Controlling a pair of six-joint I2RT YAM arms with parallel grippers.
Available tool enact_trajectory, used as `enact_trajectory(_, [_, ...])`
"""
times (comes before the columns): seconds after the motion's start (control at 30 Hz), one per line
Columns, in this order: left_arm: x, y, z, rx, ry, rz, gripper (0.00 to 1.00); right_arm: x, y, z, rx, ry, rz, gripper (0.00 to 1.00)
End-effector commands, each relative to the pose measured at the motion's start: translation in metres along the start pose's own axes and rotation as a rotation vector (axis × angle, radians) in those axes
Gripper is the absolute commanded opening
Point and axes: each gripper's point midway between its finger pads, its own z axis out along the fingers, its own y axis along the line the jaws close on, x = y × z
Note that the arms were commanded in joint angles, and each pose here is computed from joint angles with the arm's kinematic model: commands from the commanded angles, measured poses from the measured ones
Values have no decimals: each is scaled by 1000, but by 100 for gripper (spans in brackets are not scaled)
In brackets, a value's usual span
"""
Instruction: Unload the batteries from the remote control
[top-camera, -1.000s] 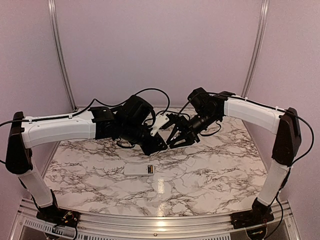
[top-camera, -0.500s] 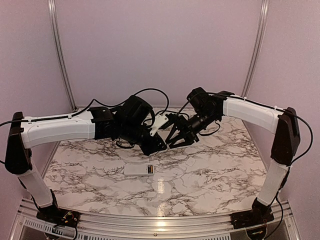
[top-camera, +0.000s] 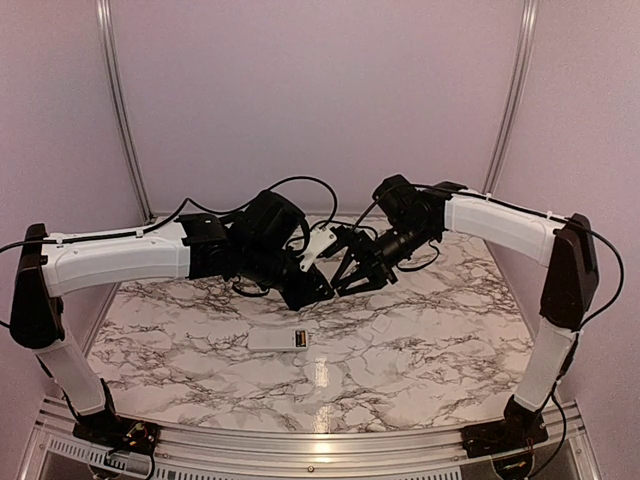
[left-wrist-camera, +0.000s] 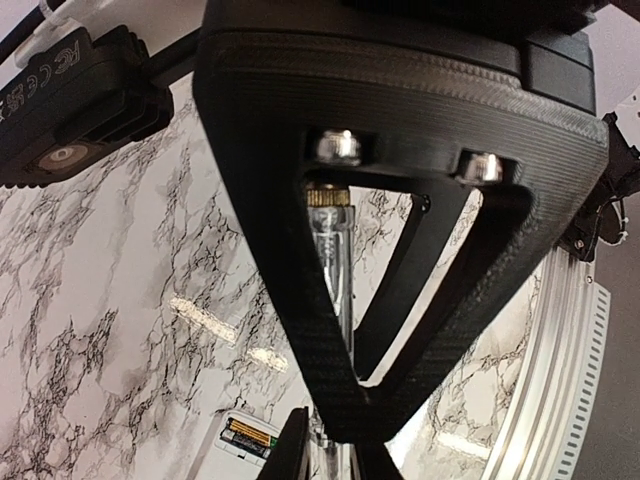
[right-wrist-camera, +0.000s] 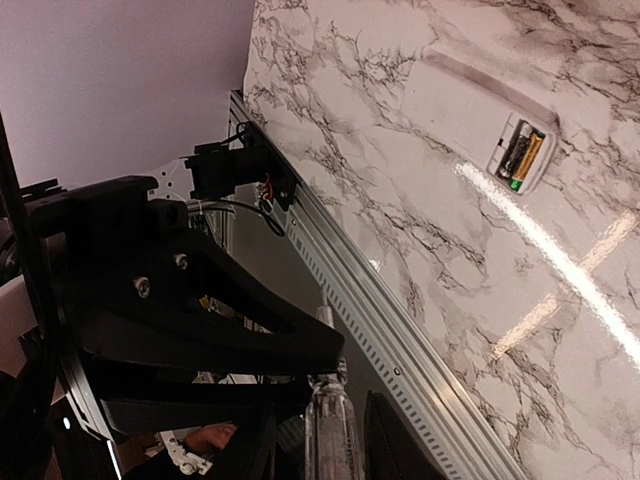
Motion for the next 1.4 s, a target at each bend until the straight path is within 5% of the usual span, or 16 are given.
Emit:
enact_trajectory(0.0, [-7,-3,-5,14,-34,3,0,-7,1,2,5,0,-26,30])
enact_trajectory(0.23, [-6,-3,-3,20,-31,3,0,-9,-1,2,-5,-2,-26,25])
enact_trajectory(0.63, [-5,-1,2,12,-37,3,2,-8,-2,2,-27,8,-20,0])
enact_trajectory(0.9, [-2,12,-9,-73,-33,-54,39,-17,-4,-8,39,-47,-61,0])
enact_trajectory(1.1, [27,30,-26,-186,-21,-56,57,-25,-9,-21,99,-127,-84,0])
enact_trajectory(1.2, [35,40,-38,-252,-24,-36,74,-30,-12,-30,139,-170,-97,0])
enact_trajectory(1.27, [43,55,-46,-347,-25,-43,95,-33,-16,-35,166,-197,-102,0])
enact_trajectory(1.37, [52,69,-53,-404,-43,-39,99,-34,-19,-42,184,-224,-112,0])
